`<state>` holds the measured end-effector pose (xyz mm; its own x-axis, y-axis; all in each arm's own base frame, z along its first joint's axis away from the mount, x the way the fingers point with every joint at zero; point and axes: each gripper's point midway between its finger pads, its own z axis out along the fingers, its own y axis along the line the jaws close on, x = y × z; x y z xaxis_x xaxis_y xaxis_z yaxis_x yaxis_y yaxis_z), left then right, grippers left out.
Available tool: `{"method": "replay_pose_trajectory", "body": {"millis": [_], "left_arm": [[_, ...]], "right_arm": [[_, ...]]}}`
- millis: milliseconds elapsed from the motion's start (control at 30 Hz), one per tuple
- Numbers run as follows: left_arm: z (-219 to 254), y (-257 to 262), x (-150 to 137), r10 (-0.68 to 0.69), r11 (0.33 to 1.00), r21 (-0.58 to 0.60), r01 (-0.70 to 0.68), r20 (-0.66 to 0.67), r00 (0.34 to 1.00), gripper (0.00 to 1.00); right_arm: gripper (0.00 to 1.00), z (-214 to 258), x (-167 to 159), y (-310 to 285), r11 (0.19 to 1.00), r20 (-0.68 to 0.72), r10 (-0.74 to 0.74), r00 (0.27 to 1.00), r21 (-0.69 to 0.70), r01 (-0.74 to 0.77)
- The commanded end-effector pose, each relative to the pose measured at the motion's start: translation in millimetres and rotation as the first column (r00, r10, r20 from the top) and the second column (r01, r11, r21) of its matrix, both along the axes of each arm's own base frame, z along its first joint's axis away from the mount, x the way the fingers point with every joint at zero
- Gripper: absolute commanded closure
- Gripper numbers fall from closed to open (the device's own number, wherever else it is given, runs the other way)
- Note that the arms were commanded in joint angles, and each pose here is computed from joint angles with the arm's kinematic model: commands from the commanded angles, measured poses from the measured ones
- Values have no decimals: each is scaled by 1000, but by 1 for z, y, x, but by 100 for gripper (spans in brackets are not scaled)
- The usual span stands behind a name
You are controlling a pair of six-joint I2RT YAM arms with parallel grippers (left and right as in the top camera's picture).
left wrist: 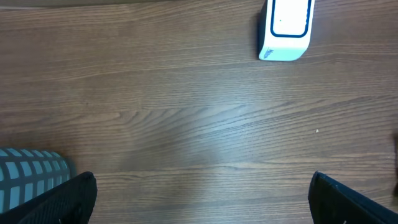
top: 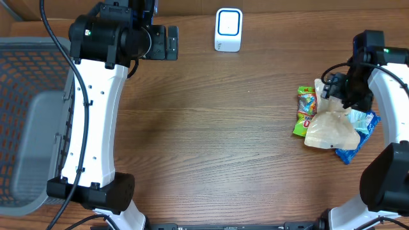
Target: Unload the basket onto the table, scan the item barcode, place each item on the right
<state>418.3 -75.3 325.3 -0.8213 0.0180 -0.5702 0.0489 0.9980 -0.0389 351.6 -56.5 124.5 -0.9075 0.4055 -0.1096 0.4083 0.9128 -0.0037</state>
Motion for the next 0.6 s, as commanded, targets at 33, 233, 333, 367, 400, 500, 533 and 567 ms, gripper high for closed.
{"method": "replay_pose_trajectory", "body": {"millis": [33,233,333,367,400,500,533,567], "left_arm": [[-4,2,3,-9,1000,17,10,-5,1000,0],[-4,2,3,-9,1000,17,10,-6,1000,0],[-4,2,3,-9,1000,17,10,-5,1000,1],[-4,2,3,-9,1000,17,10,-5,1000,0],[-4,2,3,-9,1000,17,10,-6,1000,0],[-4,2,3,-9,1000,17,10,-6,1000,0],[-4,2,3,-9,1000,17,10,-6,1000,0],[-4,2,3,-9,1000,17,10,-6,1000,0]], "right_arm": [[0,50,20,9,999,154,13,988,49,-21],[0,168,10,51,966,415,156,897,126,-226],[0,212,-17,65,957,486,175,856,119,-263],[0,224,-29,71,953,508,179,843,124,-277],[0,233,-40,74,950,525,182,831,125,-287],[0,254,-73,81,944,572,186,799,122,-307],[0,261,-84,83,943,591,187,784,114,-311],[0,271,-98,89,936,622,190,760,119,-331]]}}
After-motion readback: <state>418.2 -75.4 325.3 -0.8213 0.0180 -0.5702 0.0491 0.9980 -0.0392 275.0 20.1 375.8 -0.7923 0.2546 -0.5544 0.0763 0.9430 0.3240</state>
